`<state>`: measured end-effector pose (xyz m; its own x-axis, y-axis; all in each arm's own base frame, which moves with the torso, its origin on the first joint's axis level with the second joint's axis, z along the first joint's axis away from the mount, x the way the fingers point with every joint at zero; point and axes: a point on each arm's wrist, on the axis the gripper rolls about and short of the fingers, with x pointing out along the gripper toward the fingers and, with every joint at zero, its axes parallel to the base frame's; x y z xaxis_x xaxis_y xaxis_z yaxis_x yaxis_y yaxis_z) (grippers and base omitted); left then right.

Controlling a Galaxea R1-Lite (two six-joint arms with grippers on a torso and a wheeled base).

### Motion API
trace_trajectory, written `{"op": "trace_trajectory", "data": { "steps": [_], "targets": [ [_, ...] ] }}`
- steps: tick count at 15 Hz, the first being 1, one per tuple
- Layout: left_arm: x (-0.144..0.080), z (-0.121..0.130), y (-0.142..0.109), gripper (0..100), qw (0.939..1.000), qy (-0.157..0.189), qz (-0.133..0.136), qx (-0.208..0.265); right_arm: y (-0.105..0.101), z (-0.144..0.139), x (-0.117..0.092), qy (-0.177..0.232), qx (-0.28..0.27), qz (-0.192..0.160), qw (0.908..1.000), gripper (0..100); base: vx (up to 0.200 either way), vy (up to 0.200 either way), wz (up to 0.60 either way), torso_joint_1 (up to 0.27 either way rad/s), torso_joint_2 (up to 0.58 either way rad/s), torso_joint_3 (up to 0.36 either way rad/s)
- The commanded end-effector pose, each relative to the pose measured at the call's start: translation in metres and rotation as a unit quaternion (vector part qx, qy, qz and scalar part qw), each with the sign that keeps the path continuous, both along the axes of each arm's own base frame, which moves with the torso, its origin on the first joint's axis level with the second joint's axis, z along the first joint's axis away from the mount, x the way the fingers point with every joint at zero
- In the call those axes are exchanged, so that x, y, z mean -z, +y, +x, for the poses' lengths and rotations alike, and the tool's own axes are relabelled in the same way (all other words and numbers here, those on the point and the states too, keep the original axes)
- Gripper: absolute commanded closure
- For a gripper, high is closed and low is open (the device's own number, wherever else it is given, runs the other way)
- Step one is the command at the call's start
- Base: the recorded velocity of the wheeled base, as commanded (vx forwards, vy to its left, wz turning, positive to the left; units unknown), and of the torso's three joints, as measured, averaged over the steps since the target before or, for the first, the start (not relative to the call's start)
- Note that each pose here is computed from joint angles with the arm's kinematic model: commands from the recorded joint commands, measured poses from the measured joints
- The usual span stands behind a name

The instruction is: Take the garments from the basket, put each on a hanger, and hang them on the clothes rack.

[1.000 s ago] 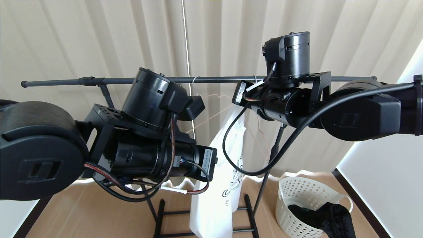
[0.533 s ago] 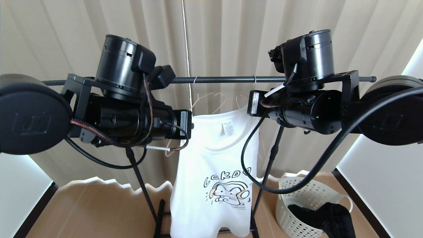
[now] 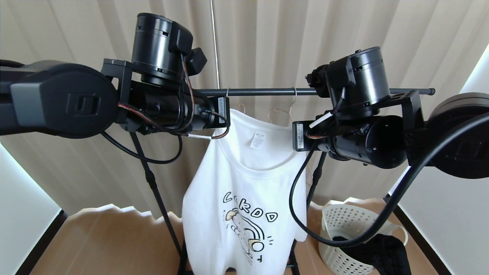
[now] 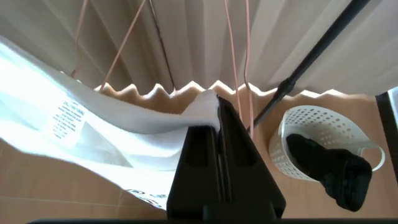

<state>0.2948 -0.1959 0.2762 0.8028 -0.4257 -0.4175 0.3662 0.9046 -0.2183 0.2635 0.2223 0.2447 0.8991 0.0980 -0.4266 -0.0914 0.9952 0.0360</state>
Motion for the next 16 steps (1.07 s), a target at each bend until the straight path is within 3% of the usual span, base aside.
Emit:
{"op": "trace_trajectory", "data": {
  "steps": [1,2,5,7,9,12,16],
  "targets": [
    [0.003,0.007,-0.006,100,1.0,0.001,0.0,0.001,-0.001,-0.002,0.003,0.004,-0.003,-0.007,1.0,100,0.0,0.0,0.0,0.0,0.0,0.0],
    [-0.001,0.007,-0.007,100,1.0,-0.004,-0.003,0.003,-0.002,-0.002,0.005,0.007,-0.004,-0.018,0.9998,0,0.0,0.0,0.0,0.0,0.0,0.0],
    [-0.009,0.006,-0.013,100,0.9997,-0.017,-0.012,0.011,-0.021,-0.017,0.017,0.023,-0.049,-0.105,0.993,0,0.0,0.0,0.0,0.0,0.0,0.0],
    [-0.012,0.005,-0.017,100,0.9995,-0.023,-0.016,0.016,-0.026,-0.026,0.024,0.041,-0.104,-0.122,0.9862,0,0.0,0.0,0.0,0.0,0.0,0.0],
    [-0.012,0.0,-0.023,100,0.9993,-0.023,-0.015,0.026,-0.03,-0.035,0.027,0.053,-0.192,-0.096,0.9752,0,0.0,0.0,0.0,0.0,0.0,0.0],
    [-0.01,-0.005,-0.028,100,0.9992,-0.019,-0.01,0.033,-0.027,-0.032,0.035,0.038,-0.265,-0.037,0.9628,0,0.0,0.0,0.0,0.0,0.0,0.0],
    [-0.006,-0.014,-0.027,100,0.999,-0.012,0.002,0.043,-0.027,-0.016,0.054,-0.018,-0.259,-0.006,0.9656,0,0.0,0.0,0.0,0.0,0.0,0.0]
  ]
}}
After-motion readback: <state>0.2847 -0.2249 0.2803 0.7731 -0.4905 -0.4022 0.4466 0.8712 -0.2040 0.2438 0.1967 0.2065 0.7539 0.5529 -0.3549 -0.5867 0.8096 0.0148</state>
